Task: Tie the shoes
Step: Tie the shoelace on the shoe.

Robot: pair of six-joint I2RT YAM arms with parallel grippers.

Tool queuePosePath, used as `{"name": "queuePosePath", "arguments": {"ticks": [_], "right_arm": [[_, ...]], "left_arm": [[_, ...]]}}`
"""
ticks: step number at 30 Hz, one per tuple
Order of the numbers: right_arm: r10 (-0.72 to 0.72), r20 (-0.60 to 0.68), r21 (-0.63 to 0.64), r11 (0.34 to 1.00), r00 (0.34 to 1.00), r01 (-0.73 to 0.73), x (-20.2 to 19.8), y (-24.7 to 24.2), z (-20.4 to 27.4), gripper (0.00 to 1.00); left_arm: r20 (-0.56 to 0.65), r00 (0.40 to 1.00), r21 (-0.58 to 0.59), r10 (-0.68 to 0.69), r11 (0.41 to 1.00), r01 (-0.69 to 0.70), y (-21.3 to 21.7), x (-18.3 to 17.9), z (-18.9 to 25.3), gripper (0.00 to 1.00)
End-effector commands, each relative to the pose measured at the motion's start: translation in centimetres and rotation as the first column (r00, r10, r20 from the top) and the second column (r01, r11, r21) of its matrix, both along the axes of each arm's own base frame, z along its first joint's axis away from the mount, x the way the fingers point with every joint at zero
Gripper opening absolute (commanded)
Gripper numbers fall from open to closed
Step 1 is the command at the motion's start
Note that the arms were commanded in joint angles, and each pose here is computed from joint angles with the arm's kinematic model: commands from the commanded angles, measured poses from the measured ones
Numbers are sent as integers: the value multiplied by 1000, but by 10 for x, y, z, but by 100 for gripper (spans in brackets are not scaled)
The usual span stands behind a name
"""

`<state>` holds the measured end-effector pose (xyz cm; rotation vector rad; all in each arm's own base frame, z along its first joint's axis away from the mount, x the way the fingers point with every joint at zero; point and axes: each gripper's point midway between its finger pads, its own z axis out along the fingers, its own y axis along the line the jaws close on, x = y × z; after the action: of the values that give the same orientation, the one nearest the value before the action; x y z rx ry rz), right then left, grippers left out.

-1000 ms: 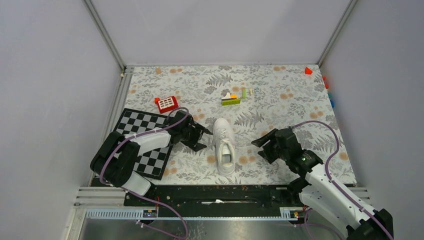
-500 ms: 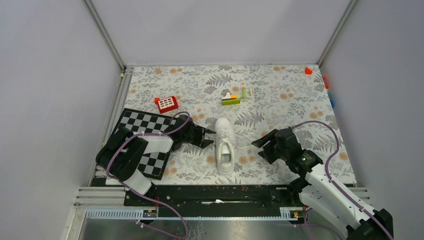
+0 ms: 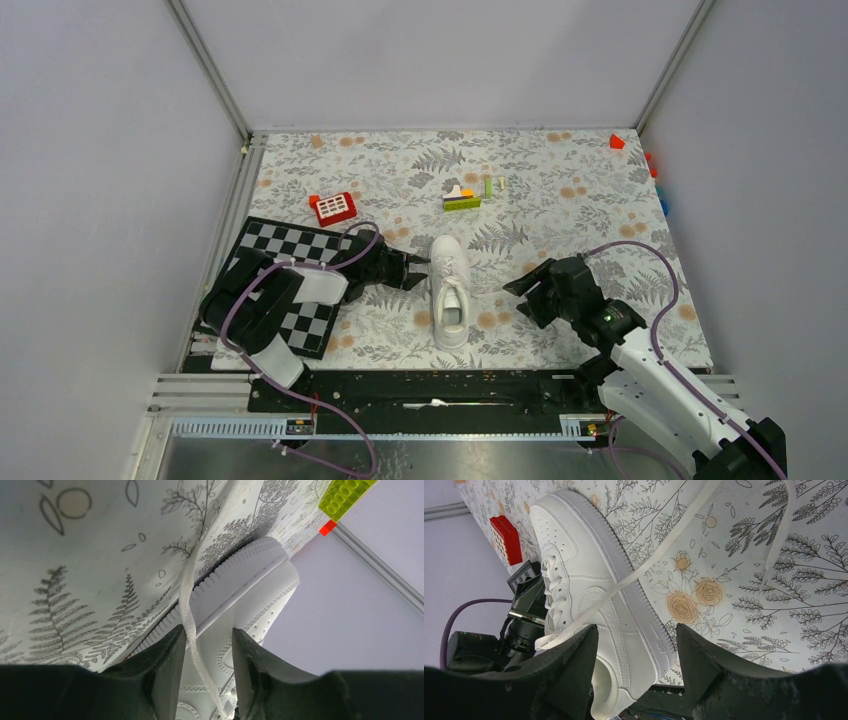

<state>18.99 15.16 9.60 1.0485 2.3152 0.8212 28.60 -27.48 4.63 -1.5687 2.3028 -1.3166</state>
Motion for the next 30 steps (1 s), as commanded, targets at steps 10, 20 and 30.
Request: {"name": "queuePosePath", "arguments": {"ticks": [10,20,30], "right_arm": [[0,30,11,1000,1000,-1,3,1,15,65],[-4,25,11,1000,1000,4,3,1,14,65],[-137,-27,30,990,990,137,13,-5,8,66]], "left_arm": [[-51,992,42,114,993,-112,23,3,-23,32],[-5,997,32,77,997,-77,12,15,-9,0],[204,977,155,-57,988,25,22,16,79,0]]}}
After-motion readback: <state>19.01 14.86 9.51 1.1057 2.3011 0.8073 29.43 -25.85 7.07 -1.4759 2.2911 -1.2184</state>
